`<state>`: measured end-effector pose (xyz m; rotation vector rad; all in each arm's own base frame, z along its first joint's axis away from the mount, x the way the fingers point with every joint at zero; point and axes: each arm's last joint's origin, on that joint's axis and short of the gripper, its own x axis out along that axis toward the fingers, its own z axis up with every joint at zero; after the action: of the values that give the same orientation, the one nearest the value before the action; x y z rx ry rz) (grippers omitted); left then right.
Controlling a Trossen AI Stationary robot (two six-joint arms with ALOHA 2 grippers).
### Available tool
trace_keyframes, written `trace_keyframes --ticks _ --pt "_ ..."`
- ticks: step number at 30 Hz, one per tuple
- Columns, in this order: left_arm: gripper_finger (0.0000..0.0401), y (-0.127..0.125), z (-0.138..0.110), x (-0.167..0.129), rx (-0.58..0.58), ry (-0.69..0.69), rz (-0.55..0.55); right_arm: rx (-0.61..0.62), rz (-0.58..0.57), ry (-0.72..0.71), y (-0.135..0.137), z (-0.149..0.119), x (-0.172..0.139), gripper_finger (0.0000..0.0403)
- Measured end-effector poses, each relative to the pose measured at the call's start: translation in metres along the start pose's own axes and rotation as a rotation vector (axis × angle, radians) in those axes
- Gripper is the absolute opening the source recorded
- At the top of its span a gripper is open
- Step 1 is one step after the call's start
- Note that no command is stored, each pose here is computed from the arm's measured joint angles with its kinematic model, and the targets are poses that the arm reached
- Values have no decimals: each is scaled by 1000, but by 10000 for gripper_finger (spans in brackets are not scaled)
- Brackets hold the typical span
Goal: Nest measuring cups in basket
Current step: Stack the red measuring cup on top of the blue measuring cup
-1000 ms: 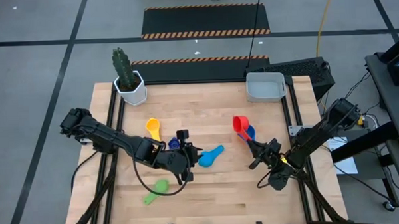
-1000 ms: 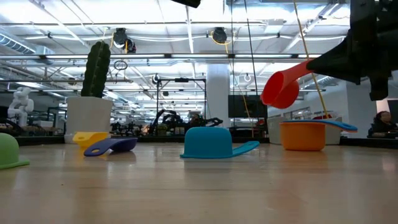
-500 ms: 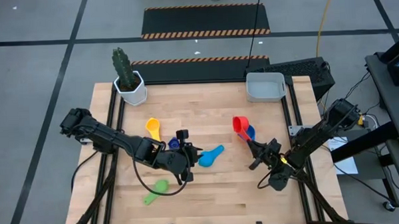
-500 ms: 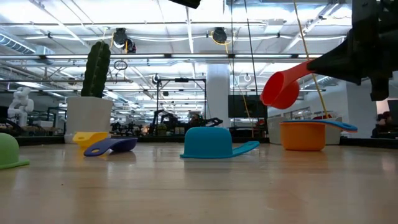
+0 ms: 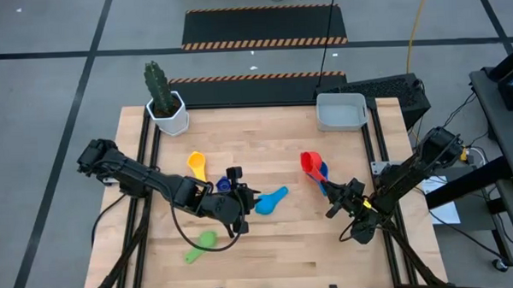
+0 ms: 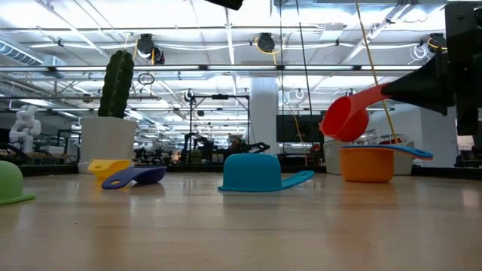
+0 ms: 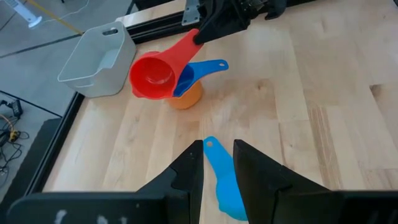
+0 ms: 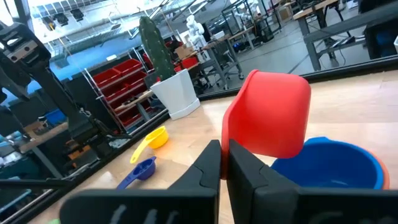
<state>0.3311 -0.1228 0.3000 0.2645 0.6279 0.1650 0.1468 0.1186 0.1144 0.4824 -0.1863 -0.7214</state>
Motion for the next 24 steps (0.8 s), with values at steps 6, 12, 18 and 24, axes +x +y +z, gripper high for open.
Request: trace_keyframes --ticks 6,12,18,24 --pt "90 0 0 0 -3 0 0 1 0 0 -1 0 0 0" --pt "90 0 0 0 -4 0 -1 0 0 0 -1 0 0 0" --pt "90 0 0 0 -6 0 -1 26 12 8 -11 -2 -2 0" --pt "90 0 0 0 -6 1 -2 57 30 18 -17 -3 -6 5"
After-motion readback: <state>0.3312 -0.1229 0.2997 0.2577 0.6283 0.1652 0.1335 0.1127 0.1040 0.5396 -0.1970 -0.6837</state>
